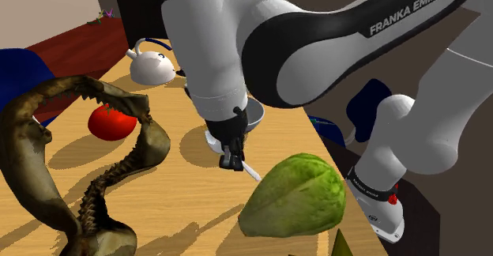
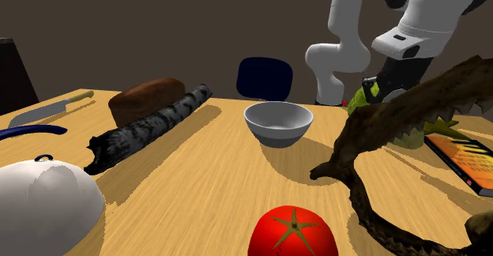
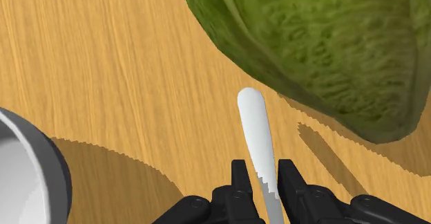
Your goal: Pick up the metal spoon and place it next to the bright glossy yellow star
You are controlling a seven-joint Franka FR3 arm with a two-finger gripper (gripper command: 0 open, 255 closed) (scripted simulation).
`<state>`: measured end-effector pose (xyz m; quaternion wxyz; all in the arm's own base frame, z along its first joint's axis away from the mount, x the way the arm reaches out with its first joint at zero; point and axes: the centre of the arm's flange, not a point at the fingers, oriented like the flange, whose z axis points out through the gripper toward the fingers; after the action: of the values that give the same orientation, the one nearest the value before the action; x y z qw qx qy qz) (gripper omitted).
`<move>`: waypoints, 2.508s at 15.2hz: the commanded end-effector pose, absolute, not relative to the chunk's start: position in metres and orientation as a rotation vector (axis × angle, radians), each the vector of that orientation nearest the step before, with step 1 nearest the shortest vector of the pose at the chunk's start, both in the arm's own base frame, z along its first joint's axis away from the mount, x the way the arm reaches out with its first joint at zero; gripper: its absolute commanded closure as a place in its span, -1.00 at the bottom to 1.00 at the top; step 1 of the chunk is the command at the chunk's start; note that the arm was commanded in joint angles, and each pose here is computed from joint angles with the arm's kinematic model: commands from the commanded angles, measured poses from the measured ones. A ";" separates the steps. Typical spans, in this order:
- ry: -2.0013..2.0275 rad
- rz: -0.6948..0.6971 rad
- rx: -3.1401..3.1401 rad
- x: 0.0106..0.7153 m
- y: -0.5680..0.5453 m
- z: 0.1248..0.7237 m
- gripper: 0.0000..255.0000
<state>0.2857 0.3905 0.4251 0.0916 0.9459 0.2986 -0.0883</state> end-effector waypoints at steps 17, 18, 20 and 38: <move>0.885 -0.263 2.810 0.075 0.502 0.425 1.00; 0.885 -0.263 2.810 0.063 0.508 0.425 1.00; 0.885 -0.263 2.810 0.040 0.521 0.425 1.00; 0.885 -0.263 2.810 -0.066 0.578 0.377 1.00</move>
<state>-0.0656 0.5777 0.3828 0.0918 0.9461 0.2978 -0.0884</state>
